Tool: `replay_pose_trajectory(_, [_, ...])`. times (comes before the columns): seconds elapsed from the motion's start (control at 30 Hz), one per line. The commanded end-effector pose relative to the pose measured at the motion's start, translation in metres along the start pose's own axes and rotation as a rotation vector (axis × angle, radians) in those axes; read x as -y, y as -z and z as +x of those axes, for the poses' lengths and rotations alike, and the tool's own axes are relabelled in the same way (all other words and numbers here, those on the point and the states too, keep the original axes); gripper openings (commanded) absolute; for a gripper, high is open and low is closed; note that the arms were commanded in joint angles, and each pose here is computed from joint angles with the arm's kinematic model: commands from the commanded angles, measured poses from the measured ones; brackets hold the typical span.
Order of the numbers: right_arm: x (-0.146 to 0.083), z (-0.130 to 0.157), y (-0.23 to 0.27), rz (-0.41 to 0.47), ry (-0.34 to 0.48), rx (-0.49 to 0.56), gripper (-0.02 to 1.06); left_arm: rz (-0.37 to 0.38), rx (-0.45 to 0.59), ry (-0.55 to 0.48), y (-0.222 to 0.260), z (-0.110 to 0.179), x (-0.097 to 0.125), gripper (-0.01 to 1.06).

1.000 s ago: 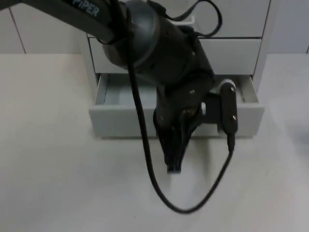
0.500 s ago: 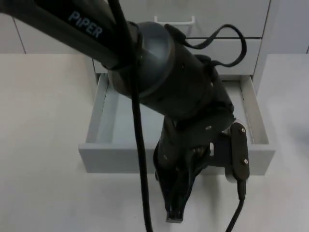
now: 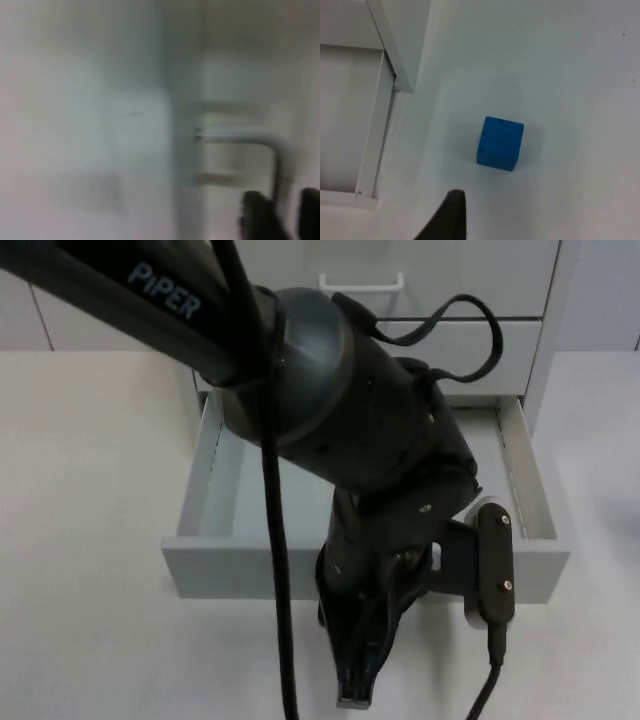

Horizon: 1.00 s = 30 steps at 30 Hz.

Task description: Open the drawer with the left hand, place the block into the drawer with the right hand, then close the drawer with the left hand.

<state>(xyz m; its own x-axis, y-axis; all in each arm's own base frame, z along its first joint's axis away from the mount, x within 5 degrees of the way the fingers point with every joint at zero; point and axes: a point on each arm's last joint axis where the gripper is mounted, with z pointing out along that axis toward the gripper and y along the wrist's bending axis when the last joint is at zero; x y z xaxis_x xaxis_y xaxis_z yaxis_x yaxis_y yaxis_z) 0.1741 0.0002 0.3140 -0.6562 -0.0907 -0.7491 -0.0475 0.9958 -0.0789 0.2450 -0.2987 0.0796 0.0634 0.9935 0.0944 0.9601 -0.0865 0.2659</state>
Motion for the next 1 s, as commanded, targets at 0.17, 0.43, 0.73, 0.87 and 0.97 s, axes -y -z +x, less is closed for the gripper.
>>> replay_pose_trajectory(0.17, [0.001,-0.001,0.0,0.005,-0.001,0.01,1.05,0.112,0.061,0.086,0.011,-0.011,0.023,1.01])
replay_pose_trajectory(0.43, [0.001,-0.001,0.0,0.005,-0.001,0.008,1.05,0.027,0.155,0.083,0.053,-0.009,0.009,1.05])
replay_pose_trajectory(0.73, [0.001,0.001,0.0,0.004,-0.001,-0.006,1.05,-0.011,0.213,0.14,0.107,0.006,0.001,1.05])
replay_pose_trajectory(0.87, [0.001,0.001,0.0,0.004,-0.001,-0.011,1.05,-0.029,0.261,0.213,0.137,0.018,-0.004,1.05])
replay_pose_trajectory(0.97, [0.001,0.001,0.0,0.004,-0.001,-0.013,1.05,-0.019,0.348,0.329,0.167,0.036,-0.012,1.05])
